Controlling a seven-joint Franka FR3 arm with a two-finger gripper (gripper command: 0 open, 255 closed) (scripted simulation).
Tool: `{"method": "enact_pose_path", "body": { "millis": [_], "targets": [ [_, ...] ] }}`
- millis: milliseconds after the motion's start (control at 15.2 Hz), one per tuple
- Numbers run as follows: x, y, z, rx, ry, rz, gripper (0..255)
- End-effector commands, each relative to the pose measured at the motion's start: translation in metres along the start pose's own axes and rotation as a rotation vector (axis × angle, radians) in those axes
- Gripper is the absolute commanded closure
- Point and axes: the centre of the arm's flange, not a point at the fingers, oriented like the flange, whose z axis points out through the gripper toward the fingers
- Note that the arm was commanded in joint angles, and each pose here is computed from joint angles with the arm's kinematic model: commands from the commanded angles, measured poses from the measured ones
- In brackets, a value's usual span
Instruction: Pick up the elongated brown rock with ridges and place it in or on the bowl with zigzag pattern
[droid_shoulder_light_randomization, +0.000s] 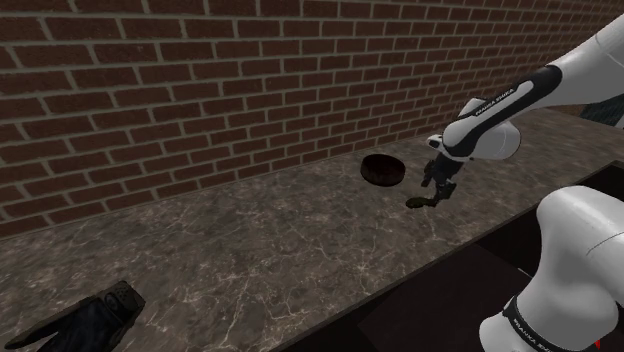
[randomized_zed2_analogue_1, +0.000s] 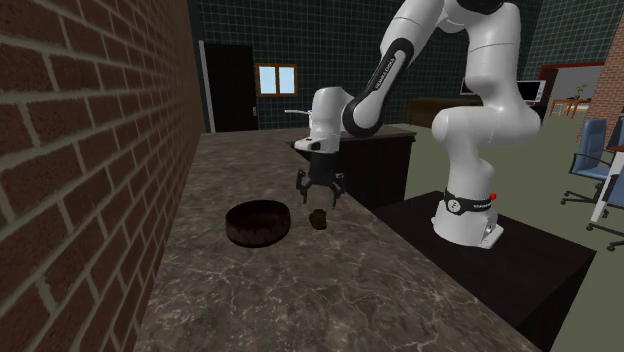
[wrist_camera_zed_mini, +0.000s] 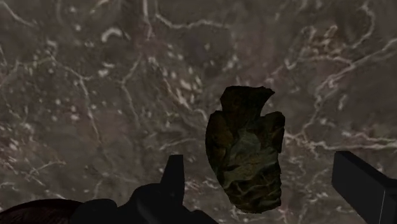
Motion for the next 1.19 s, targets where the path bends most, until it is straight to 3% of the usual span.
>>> {"method": "enact_pose_path", "body": {
  "millis": [0, 462, 924, 990, 1122],
  "targets": [
    [0.012, 0.009, 0.007, 0.039, 0.0, -0.022, 0],
    [0.012, 0.008, 0.042, 0.039, 0.0, -0.022, 0],
    [0.012, 0.008, 0.042, 0.039, 0.0, -0.021, 0],
    [0.012, 0.008, 0.042, 0.039, 0.0, -0.021, 255],
    [0.012, 0.008, 0.042, 0.039, 0.0, -0.021, 255]
  ]
}}
